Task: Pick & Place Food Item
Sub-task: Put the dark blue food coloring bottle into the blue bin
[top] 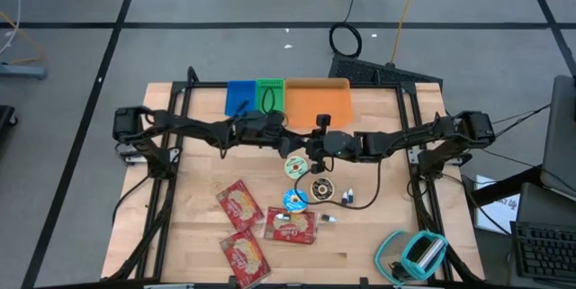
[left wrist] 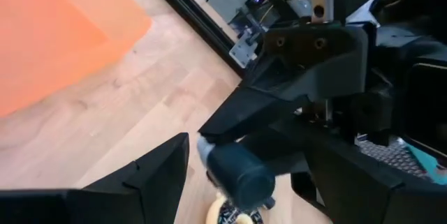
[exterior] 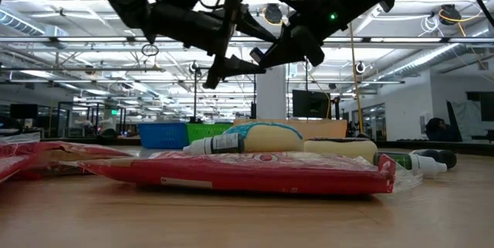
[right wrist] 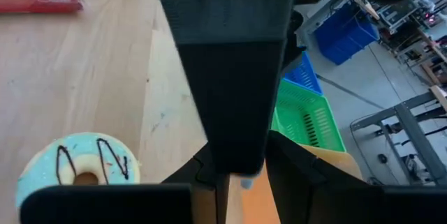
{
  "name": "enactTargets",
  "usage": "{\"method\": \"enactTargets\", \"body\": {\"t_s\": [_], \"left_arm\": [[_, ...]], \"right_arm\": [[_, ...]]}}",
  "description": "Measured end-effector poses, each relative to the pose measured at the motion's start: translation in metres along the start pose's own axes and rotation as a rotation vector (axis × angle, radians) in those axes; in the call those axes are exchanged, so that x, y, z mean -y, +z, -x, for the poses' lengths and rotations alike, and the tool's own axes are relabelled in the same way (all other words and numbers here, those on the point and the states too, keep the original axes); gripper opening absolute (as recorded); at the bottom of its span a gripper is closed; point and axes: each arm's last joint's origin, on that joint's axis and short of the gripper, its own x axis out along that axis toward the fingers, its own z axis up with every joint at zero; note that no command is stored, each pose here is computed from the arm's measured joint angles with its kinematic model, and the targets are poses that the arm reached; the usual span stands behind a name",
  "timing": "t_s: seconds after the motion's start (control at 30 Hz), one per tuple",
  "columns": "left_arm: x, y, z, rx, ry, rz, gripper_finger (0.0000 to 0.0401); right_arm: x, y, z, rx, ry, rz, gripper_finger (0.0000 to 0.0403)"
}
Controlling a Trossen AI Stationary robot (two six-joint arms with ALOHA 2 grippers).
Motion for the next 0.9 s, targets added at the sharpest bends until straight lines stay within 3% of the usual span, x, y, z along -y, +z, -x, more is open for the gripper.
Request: {"method": "enactTargets", "body": {"t_s": [0.23, 0.67, 0.9], "left_arm": [[-0.003, 0.006, -0.003, 0.015, 0.012, 0.004, 0.0281], [-0.013, 0.013, -0.001, 0.025, 0.040, 0.041, 0.0121], [-0.017, 0.016, -0.001, 0.033, 0.047, 0.031, 0.0102]], "right_arm": [[0.004, -0.002, 0.000, -0.045, -0.093, 0.011, 0.0069], [0.003, -0.002, 0.000, -0.055, -0.097, 0.012, 0.0071], [0.002, -0.003, 0.000, -0.058, -0.094, -0.010, 0.0069]]}}
